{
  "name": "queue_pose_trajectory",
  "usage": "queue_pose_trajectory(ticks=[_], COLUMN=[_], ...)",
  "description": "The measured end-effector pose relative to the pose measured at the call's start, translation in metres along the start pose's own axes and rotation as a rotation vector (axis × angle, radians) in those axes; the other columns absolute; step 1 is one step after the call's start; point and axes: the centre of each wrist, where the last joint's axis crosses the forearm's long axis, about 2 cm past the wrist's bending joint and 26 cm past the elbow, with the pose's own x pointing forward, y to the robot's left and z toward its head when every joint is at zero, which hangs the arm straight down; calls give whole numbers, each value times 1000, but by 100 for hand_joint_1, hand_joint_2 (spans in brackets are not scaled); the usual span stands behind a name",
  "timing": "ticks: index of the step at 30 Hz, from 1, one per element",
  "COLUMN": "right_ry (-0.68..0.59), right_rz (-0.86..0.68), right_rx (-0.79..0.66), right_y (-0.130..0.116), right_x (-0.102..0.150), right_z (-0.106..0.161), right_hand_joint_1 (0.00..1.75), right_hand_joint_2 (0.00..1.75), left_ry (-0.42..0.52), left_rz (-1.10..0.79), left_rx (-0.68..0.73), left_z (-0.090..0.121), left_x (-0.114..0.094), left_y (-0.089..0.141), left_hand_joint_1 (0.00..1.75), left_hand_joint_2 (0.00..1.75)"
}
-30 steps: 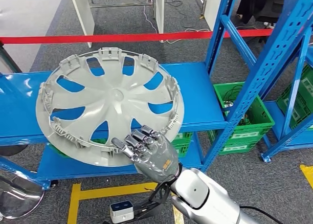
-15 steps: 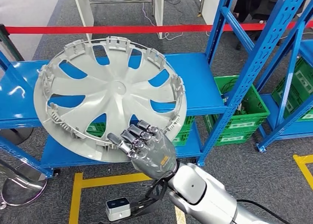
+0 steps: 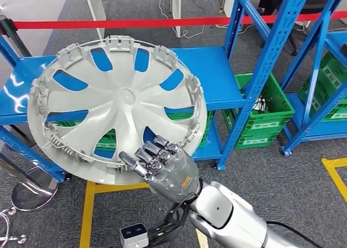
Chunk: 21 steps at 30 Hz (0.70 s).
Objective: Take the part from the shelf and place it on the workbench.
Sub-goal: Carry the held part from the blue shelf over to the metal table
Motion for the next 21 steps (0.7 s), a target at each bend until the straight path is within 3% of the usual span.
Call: queue_pose_trajectory(ticks=[14, 21], right_ry=[-26, -28], right_rz=[23, 40], right_rx=[-4, 42], right_y=[-9, -13], right_x=[-8, -13], right_z=[7, 26], right_hand_joint_1=[175, 175], right_hand_joint_2=[175, 175], left_ry=[25, 81], left_rz=[1, 11], left_rx=[33, 23], left_z=[0, 0], left_x=[1, -3], left_y=[6, 3], left_hand_joint_1=[0, 0], left_hand_joint_2=[175, 175])
